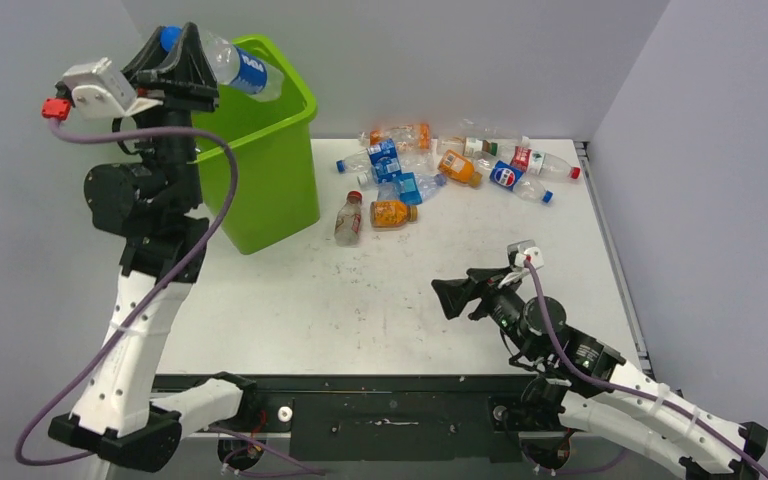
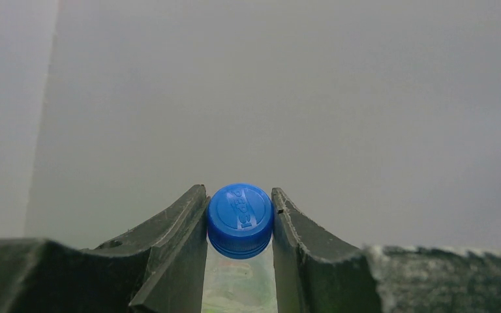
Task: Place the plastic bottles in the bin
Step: Place the plastic bottle in the trash bin.
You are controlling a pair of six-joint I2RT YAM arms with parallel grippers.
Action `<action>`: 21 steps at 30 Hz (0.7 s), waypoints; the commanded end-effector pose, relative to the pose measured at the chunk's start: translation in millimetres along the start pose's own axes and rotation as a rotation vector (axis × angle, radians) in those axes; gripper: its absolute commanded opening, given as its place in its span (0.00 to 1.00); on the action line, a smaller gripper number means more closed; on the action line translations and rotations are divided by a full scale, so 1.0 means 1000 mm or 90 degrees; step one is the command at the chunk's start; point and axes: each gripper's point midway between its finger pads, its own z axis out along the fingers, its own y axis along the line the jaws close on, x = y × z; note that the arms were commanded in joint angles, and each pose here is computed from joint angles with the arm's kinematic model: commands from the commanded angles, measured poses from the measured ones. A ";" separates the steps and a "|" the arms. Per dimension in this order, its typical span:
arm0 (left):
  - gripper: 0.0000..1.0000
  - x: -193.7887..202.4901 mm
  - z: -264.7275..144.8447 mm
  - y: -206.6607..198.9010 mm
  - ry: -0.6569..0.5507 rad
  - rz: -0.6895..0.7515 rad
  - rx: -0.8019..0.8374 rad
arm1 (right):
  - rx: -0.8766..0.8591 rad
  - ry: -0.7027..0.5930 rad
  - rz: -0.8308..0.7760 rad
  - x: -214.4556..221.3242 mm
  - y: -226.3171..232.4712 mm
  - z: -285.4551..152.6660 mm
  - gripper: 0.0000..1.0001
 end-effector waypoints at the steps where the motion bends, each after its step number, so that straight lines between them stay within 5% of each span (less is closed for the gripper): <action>1: 0.00 0.007 0.035 0.032 -0.065 0.067 -0.093 | 0.140 -0.015 0.053 0.001 -0.034 0.001 0.90; 11: 0.00 0.117 0.084 0.046 0.040 0.173 -0.088 | 0.199 -0.005 0.016 0.013 -0.056 -0.002 0.90; 16: 0.97 0.115 0.085 0.044 0.030 0.149 -0.093 | 0.202 0.009 -0.012 0.011 -0.056 -0.001 0.90; 21: 0.96 0.051 0.071 0.008 -0.035 0.101 -0.047 | 0.203 0.011 -0.011 0.011 -0.055 0.000 0.90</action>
